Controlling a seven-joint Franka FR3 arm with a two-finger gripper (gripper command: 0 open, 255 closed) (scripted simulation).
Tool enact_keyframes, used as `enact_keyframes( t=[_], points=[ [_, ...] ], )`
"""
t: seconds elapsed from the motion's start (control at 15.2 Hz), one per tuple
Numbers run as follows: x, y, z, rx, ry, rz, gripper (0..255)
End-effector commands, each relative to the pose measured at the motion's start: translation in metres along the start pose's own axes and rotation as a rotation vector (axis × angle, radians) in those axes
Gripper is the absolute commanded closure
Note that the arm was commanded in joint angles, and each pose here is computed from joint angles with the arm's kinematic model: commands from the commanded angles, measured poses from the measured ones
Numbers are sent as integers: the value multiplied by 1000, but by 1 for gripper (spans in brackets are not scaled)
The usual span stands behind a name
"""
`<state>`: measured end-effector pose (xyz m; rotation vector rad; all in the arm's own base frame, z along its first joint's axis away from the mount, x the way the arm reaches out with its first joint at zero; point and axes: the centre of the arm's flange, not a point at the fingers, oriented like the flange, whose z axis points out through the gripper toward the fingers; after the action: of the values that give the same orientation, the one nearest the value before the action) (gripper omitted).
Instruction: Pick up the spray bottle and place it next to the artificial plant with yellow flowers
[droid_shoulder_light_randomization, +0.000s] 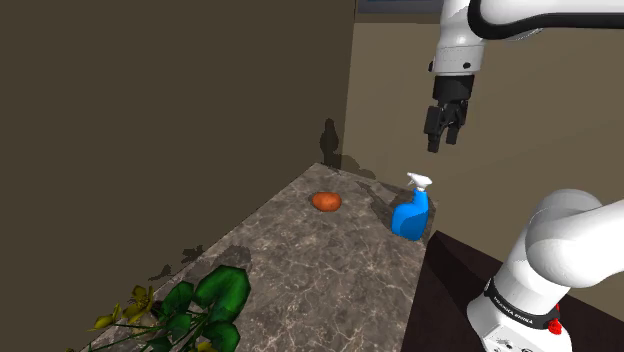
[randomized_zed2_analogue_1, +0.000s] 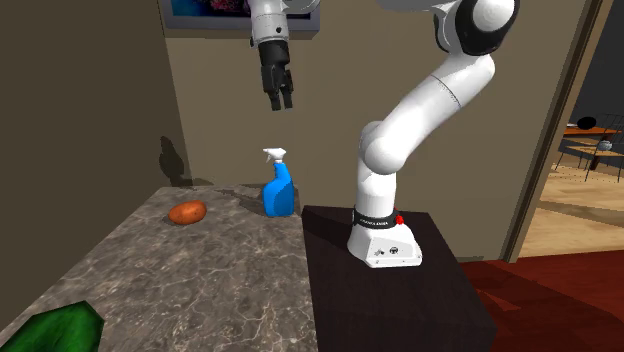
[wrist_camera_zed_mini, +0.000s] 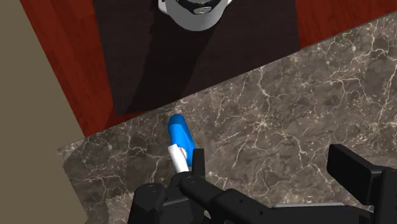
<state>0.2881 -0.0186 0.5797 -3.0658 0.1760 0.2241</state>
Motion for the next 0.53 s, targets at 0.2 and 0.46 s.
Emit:
enact_keyframes(
  t=[0.2, 0.46],
  points=[
    [30, 7, 31, -25, -51, -50, 0],
    [69, 15, 74, -57, -118, -116, 0]
  ],
)
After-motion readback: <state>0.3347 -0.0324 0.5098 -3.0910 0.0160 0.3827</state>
